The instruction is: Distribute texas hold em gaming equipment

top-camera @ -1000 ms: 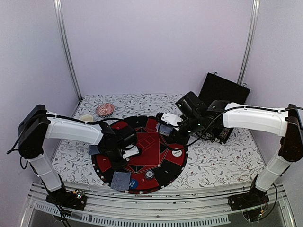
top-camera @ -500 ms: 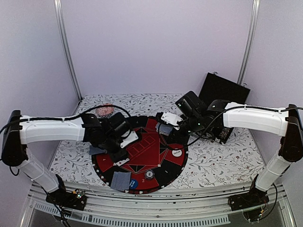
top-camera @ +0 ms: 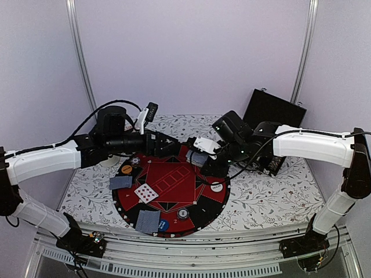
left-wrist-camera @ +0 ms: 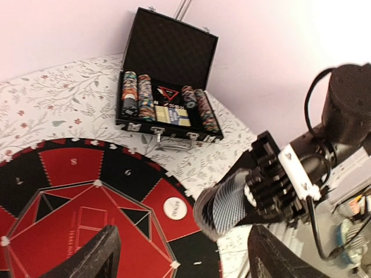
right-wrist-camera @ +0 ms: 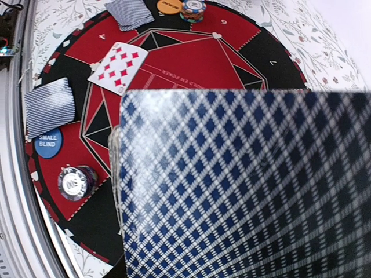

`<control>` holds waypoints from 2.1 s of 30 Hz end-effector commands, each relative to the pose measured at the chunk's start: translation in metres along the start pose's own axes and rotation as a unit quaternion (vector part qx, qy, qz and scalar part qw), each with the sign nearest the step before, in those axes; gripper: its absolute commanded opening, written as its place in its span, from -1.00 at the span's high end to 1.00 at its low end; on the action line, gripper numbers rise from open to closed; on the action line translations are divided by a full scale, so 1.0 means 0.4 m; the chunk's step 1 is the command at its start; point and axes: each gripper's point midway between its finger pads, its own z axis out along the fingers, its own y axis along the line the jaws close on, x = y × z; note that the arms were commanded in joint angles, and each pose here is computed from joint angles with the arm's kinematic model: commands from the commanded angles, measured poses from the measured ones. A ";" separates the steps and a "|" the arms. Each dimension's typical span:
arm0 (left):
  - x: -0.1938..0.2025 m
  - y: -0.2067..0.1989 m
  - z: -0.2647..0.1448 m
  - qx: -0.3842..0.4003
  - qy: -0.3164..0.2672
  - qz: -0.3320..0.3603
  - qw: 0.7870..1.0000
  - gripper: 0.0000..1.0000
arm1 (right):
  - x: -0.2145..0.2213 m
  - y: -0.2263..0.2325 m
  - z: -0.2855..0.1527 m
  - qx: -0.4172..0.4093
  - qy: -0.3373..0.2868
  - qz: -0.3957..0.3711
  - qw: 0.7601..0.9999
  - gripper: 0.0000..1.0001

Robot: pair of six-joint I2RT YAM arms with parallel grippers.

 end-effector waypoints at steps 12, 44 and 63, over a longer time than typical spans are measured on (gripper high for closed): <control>0.018 -0.029 0.045 0.080 0.001 -0.050 0.996 -0.26 | -0.114 0.041 -0.026 -0.020 -0.059 -0.010 0.998 0.17; 0.057 0.012 0.060 0.020 0.055 -0.013 0.998 0.62 | -0.117 0.048 -0.015 -0.013 -0.052 -0.021 0.998 0.17; -0.016 -0.024 -0.039 0.030 0.023 0.023 0.999 1.00 | -0.081 0.012 -0.008 0.016 -0.037 -0.014 0.999 0.19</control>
